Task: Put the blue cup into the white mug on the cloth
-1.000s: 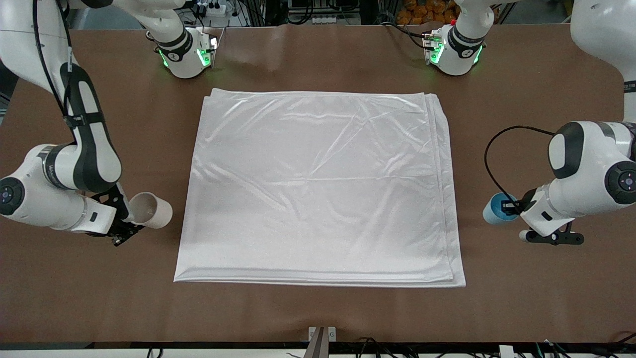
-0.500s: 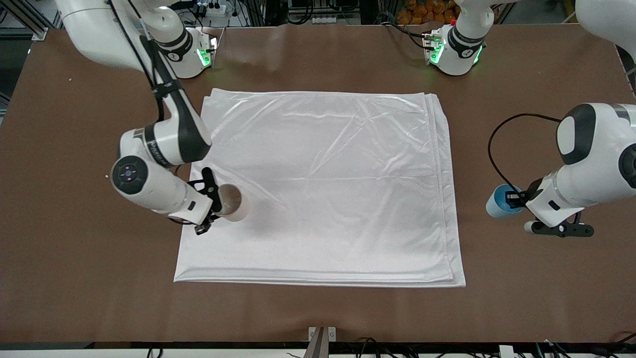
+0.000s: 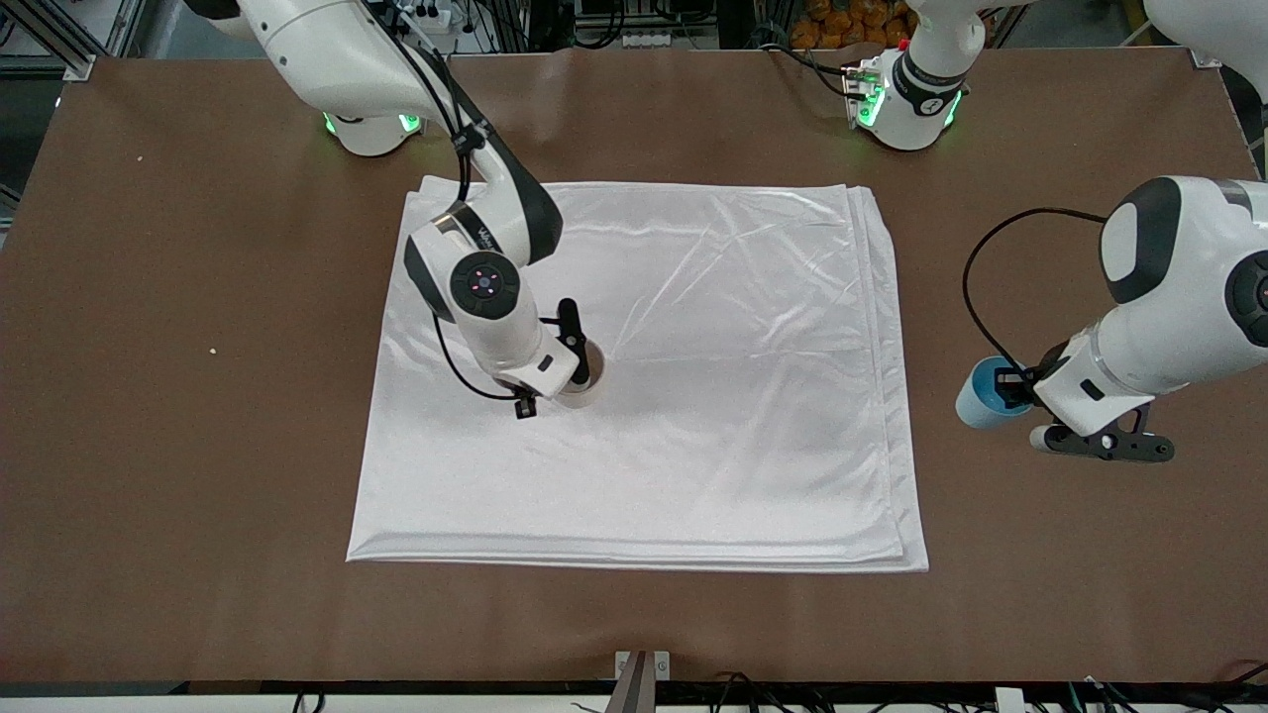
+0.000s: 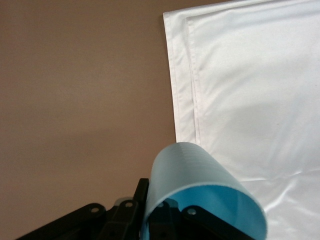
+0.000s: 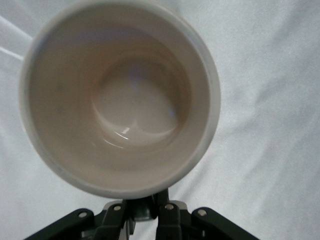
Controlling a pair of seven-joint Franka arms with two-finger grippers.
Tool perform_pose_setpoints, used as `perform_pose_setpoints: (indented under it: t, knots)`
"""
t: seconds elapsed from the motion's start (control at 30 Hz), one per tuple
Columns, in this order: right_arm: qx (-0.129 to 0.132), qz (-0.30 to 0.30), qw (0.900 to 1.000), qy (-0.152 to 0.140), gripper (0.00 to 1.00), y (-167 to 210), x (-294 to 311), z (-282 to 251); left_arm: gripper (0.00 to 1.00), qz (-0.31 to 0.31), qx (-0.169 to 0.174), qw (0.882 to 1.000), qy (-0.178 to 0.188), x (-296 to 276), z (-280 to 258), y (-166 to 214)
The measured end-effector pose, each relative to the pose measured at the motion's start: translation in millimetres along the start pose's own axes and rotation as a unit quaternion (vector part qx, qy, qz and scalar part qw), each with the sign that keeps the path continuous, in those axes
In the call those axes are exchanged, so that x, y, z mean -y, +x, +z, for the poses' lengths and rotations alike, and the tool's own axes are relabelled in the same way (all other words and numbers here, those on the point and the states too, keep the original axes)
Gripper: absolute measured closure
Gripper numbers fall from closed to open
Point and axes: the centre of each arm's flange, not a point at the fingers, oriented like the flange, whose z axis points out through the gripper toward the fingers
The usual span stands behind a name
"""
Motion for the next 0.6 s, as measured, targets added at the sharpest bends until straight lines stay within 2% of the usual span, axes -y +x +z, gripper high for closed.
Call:
perform_pose_setpoints:
  t: [0.13, 0.2, 0.27, 0.3, 0.33, 0.6]
  knots:
    - [-0.005, 0.002, 1.0, -0.005, 0.8, 4, 1, 2, 0.95, 0.0, 0.002, 1.0, 0.001, 0, 2, 0]
    - [-0.007, 0.002, 1.0, -0.008, 0.75, 5, 0, 3, 0.95, 0.001, 0.003, 1.0, 0.001, 0, 2, -1]
    - [-0.008, 0.002, 1.0, -0.009, 0.67, 6, 0, 4, 0.95, 0.001, 0.003, 1.0, 0.001, 0, 2, -1]
    - [-0.008, 0.002, 1.0, -0.009, 0.58, 6, 0, 4, 0.95, 0.001, 0.003, 1.0, 0.001, -1, 2, -1]
    - [-0.008, 0.002, 1.0, -0.009, 0.53, 6, 0, 5, 0.95, 0.002, 0.003, 1.0, 0.001, -2, 2, -1]
    - [-0.012, 0.002, 1.0, -0.019, 0.2, 7, -6, -4, 0.95, -0.016, 0.011, 1.0, 0.003, -41, 1, -2]
